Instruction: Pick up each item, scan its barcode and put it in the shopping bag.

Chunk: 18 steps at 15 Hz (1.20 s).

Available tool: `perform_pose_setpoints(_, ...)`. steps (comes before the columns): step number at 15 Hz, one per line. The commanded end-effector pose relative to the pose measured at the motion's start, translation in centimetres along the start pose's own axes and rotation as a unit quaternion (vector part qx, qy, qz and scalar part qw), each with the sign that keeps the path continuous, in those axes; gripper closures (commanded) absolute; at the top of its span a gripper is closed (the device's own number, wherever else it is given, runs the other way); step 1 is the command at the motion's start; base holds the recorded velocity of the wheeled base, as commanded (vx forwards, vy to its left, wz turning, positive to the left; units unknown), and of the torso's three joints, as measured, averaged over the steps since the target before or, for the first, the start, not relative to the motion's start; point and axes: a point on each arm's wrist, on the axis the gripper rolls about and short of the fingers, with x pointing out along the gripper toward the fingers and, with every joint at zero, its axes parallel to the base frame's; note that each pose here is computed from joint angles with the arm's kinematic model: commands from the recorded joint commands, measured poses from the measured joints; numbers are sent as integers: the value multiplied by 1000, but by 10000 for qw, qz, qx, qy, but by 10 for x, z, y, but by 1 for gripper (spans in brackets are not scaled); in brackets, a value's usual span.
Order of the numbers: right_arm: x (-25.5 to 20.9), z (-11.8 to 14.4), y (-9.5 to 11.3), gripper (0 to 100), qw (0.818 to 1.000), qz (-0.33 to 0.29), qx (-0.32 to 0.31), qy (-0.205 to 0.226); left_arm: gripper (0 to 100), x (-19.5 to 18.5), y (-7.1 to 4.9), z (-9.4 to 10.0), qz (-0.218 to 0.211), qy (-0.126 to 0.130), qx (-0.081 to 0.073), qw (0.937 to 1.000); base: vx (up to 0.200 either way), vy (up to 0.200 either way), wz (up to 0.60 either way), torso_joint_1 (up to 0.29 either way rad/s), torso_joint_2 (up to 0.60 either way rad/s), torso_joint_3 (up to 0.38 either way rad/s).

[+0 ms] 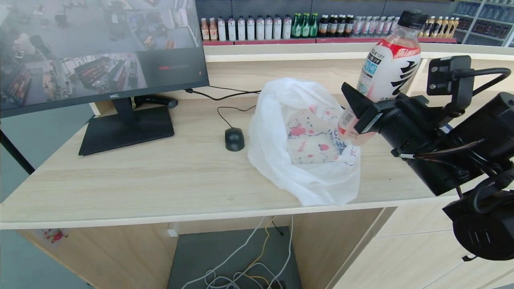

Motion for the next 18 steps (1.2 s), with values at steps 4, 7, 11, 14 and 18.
perform_pose_setpoints(4,14,2,14,100,9997,211,93,-56,0,0,0,0,-2,-3,11,10000,0,0,0,0,0,0)
perform_pose_setpoints(7,33,2,23,100,9994,311,125,55,0,0,0,0,-2,5,3,10000,0,0,0,0,0,0)
perform_pose_setpoints(11,60,3,35,100,9984,426,119,340,0,0,0,0,-2,5,3,10000,0,0,0,0,0,0)
perform_pose_setpoints(14,77,-3,47,100,9972,514,113,527,0,0,0,0,-2,5,3,10000,0,0,0,0,0,0)
perform_pose_setpoints(18,95,-18,72,100,9960,686,138,563,0,0,0,0,-2,5,-5,10000,0,0,0,0,0,0)
